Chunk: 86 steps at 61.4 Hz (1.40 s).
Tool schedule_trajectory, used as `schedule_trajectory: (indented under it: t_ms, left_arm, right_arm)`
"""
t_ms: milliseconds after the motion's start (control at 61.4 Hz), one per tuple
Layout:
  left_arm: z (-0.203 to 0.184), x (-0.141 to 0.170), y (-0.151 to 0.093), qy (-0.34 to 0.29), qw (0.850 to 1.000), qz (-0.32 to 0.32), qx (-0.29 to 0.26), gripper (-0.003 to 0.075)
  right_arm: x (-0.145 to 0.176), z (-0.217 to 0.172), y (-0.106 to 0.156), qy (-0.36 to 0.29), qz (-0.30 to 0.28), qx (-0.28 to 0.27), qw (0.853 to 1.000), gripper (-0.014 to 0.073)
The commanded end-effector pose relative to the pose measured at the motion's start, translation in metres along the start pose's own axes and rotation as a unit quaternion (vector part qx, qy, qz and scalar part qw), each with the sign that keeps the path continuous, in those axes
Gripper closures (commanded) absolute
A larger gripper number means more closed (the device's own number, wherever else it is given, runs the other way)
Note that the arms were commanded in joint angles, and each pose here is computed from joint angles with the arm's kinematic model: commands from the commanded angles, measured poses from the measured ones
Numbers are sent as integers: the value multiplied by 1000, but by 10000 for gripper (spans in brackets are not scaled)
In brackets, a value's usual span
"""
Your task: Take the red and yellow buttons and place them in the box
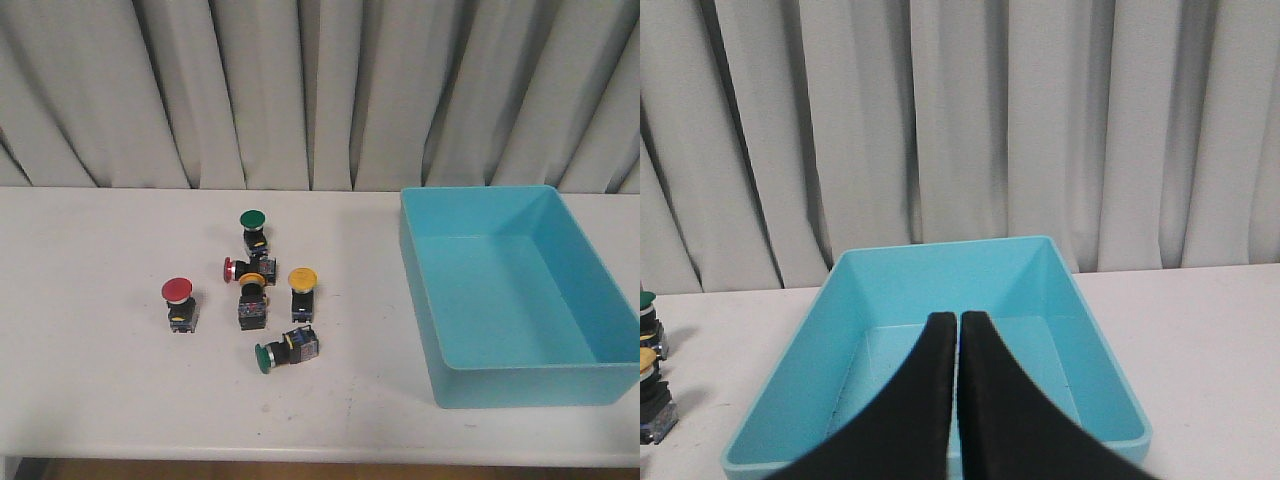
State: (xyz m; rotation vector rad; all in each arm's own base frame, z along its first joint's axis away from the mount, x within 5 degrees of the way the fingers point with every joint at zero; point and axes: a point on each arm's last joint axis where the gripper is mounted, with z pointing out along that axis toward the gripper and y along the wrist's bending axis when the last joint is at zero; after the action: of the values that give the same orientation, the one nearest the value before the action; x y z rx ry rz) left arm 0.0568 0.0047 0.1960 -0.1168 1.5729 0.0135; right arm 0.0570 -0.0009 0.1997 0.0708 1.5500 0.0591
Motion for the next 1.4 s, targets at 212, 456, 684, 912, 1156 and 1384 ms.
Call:
schedule_trajectory:
  t_ms: [212,456,684,912,1156,1384]
  left_arm:
    - [-4,-19,0,-128,992,-14,5,726]
    - [-12,-39,-1,-242,955,-162,49,726]
    - [-23,-65,-6,-304,911,-251,118,726]
    - [-33,-122,-17,-281,946,-118,107,726]
    - [-17,-160,-12,-195,972,-121,48,714]
    - [-8,-160,-10,-153,976,-150,30,609]
  right_arm:
    - [-6,-1,2,-41,-9,-10,999,601]
    - [-23,-4,5,-124,132,-43,983,601]
    - [-69,-13,13,-202,189,-98,956,601]
    - [-143,-1,37,-193,50,-172,965,599]
    - [-157,47,72,-29,-35,-342,939,573]
    - [-149,66,73,25,16,-347,937,378]
